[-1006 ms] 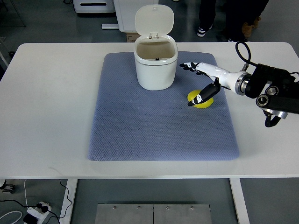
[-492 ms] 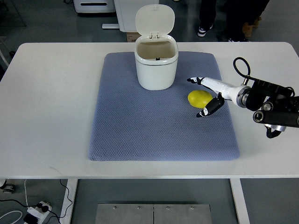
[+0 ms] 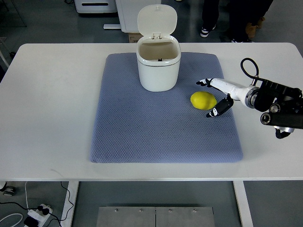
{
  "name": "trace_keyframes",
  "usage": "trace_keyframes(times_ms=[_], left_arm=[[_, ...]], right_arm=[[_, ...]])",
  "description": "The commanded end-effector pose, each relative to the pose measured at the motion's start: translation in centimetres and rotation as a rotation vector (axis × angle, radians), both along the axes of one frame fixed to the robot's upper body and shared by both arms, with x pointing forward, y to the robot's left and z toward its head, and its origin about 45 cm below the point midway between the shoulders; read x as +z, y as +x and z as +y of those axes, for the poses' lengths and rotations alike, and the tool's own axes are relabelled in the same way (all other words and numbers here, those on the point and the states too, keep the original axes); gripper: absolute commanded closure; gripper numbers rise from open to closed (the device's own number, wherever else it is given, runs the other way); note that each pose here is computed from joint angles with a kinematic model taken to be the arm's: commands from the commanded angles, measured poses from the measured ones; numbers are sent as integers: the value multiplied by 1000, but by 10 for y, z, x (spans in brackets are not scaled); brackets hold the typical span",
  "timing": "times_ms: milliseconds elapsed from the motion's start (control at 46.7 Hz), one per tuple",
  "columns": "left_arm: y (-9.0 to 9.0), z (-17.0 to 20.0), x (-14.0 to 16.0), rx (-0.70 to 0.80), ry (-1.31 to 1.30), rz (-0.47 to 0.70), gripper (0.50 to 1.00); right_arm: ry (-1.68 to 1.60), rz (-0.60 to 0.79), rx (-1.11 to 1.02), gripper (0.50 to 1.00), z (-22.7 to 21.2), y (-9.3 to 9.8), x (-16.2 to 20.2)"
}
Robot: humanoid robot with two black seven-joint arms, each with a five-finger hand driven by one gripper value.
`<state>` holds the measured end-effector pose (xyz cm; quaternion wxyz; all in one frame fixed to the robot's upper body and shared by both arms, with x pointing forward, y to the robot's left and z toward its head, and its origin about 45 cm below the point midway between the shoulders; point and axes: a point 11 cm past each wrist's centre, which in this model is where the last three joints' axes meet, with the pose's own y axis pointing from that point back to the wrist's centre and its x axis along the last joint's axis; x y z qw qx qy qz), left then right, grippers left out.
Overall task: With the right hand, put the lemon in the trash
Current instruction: 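Reach the right hand toward the yellow lemon on the mat, then close the right hand fingers around the yellow lemon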
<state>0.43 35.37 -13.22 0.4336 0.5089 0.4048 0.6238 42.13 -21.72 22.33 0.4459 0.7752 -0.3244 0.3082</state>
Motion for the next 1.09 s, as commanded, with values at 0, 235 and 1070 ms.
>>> trace_keyframes(times_ms=[0,235,1070], left_arm=[[0,0,0,0,0,1,500],[1,0,0,0,0,-1,500],[0,0,0,0,0,1,500]], right_arm=[[0,0,-2,609,0,0,0],[2,8,4,615,6,-1,-2],[-13,17,-5,914,4,1,-8]])
